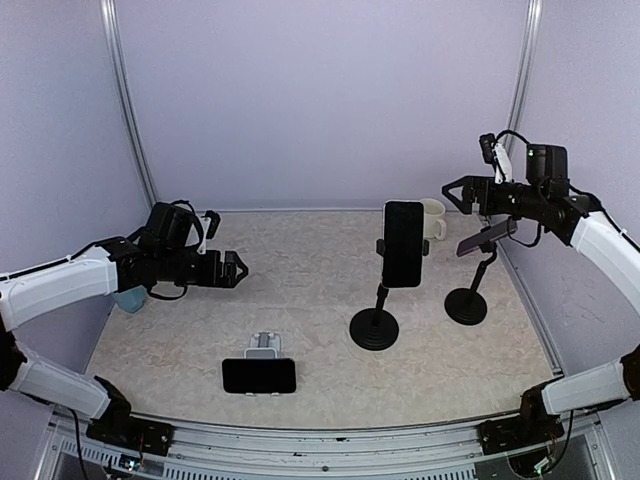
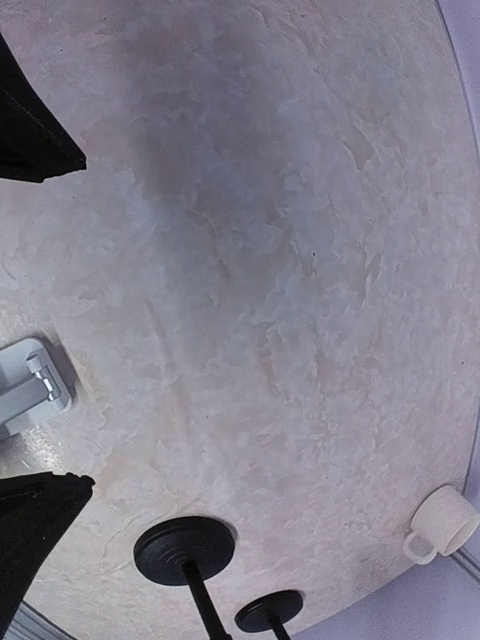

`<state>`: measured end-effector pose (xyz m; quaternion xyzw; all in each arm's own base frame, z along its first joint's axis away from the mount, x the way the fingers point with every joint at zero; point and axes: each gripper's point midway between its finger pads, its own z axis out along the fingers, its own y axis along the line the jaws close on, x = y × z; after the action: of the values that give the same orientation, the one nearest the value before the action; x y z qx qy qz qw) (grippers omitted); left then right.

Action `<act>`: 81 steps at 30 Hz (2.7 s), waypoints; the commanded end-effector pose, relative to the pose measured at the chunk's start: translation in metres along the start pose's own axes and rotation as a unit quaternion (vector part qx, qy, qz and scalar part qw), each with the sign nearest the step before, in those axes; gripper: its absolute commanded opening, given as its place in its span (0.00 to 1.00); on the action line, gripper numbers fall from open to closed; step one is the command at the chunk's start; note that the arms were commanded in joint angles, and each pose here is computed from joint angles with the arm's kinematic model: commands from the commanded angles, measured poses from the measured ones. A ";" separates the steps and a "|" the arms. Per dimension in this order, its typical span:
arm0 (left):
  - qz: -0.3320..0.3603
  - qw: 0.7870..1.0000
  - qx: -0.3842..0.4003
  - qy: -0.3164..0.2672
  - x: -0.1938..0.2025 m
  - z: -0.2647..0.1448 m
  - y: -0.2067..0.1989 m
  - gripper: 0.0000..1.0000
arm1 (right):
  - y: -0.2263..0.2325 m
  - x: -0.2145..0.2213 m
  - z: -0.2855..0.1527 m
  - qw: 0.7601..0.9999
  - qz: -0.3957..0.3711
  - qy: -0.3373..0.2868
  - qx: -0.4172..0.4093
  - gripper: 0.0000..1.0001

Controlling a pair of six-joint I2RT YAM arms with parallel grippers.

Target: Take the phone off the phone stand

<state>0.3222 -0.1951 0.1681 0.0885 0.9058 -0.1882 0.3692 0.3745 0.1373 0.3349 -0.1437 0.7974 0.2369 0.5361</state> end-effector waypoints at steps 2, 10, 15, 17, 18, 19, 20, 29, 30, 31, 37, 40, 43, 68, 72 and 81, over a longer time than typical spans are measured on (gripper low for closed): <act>0.081 0.997 -0.009 -0.017 -0.015 -0.025 -0.023 0.99 | 0.015 -0.004 0.004 0.999 -0.005 0.000 -0.037 1.00; 0.205 0.978 0.005 -0.027 -0.006 -0.060 -0.062 0.99 | 0.021 0.002 0.009 0.998 -0.002 0.006 -0.064 1.00; 0.297 0.954 -0.027 -0.022 0.018 -0.066 -0.080 0.99 | 0.023 0.003 0.007 0.998 -0.001 0.006 -0.069 1.00; 0.335 0.941 -0.033 -0.020 0.032 -0.066 -0.091 0.99 | 0.025 0.004 0.006 0.997 0.000 0.005 -0.073 1.00; 0.365 0.931 -0.029 -0.015 0.043 -0.065 -0.096 0.99 | 0.025 0.005 0.006 0.997 0.001 0.004 -0.074 1.00; 0.390 0.920 -0.028 -0.013 0.053 -0.063 -0.101 0.99 | 0.026 0.006 0.006 0.997 0.002 0.003 -0.075 1.00; 0.406 0.913 -0.027 -0.006 0.062 -0.062 -0.105 0.99 | 0.026 0.007 0.006 0.997 0.003 0.004 -0.077 1.00; 0.540 0.840 -0.017 0.051 0.134 -0.041 -0.117 0.99 | 0.027 0.011 0.005 0.997 0.005 0.001 -0.083 1.00; 0.547 0.835 -0.017 0.055 0.139 -0.039 -0.117 0.99 | 0.027 0.012 0.005 0.997 0.004 0.002 -0.083 1.00; 0.550 0.833 -0.017 0.060 0.143 -0.038 -0.117 0.99 | 0.027 0.013 0.005 0.997 0.005 0.001 -0.083 1.00; 0.581 0.809 -0.015 0.084 0.168 -0.034 -0.108 0.99 | 0.025 0.016 0.006 0.996 0.008 -0.001 -0.087 1.00; 0.596 0.798 -0.012 0.090 0.179 -0.033 -0.106 0.99 | 0.023 0.018 0.006 0.996 0.011 -0.001 -0.089 1.00; 0.600 0.795 -0.013 0.090 0.184 -0.030 -0.108 0.99 | 0.021 0.021 0.007 0.996 0.015 -0.001 -0.090 1.00; 0.611 0.779 -0.101 0.100 0.203 0.020 -0.093 0.99 | 0.008 0.030 0.007 0.995 0.037 -0.001 -0.090 1.00; 0.586 0.795 -0.121 0.098 0.185 0.026 -0.081 0.99 | 0.007 0.031 0.007 0.995 0.038 -0.001 -0.089 1.00; 0.534 0.826 -0.155 0.087 0.146 0.044 -0.060 0.99 | 0.004 0.036 0.010 0.995 0.044 0.002 -0.092 1.00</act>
<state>0.2051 -0.2689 0.0464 0.5477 0.7491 0.1774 0.3277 0.3678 0.1506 0.2968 -0.1584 0.7855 0.3278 0.5004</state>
